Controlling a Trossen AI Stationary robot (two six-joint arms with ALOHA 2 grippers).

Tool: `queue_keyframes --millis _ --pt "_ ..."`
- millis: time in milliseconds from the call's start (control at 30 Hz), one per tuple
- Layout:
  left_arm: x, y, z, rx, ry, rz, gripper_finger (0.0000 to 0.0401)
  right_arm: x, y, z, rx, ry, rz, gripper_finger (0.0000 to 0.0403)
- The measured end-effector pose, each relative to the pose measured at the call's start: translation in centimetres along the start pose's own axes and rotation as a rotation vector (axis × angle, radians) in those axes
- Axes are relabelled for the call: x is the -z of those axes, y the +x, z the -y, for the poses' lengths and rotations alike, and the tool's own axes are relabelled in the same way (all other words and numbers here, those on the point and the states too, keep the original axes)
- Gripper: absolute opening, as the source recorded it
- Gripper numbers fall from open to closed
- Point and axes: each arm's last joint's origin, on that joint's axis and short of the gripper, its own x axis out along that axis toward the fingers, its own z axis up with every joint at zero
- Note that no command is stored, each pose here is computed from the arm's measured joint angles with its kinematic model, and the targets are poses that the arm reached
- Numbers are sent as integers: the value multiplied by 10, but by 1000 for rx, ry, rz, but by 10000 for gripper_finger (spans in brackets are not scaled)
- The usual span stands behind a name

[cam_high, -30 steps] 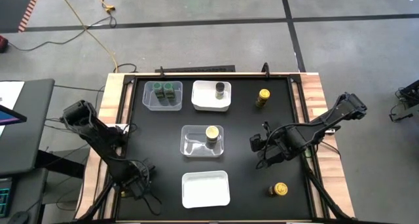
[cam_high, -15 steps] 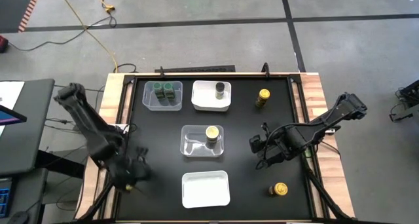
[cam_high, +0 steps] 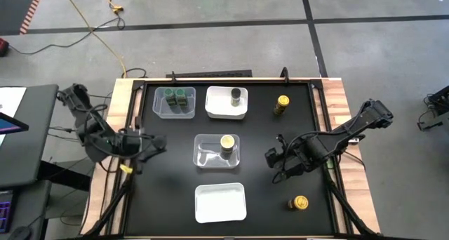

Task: Sort spices by type
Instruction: Put the black seasoning bottle into the top white bin

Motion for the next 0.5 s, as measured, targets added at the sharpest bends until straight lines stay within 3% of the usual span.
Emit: queue_keyframes --millis 133,300,500 --pt "-9 9 -8 -96 17 46 192 -2 1 -1 -9 18 0 364" --pt "-16 17 -19 -191 -60 87 192 -6 4 -1 -2 37 3 364" --pt "-15 30 -32 -197 -1 52 192 -11 7 -2 2 63 7 364"
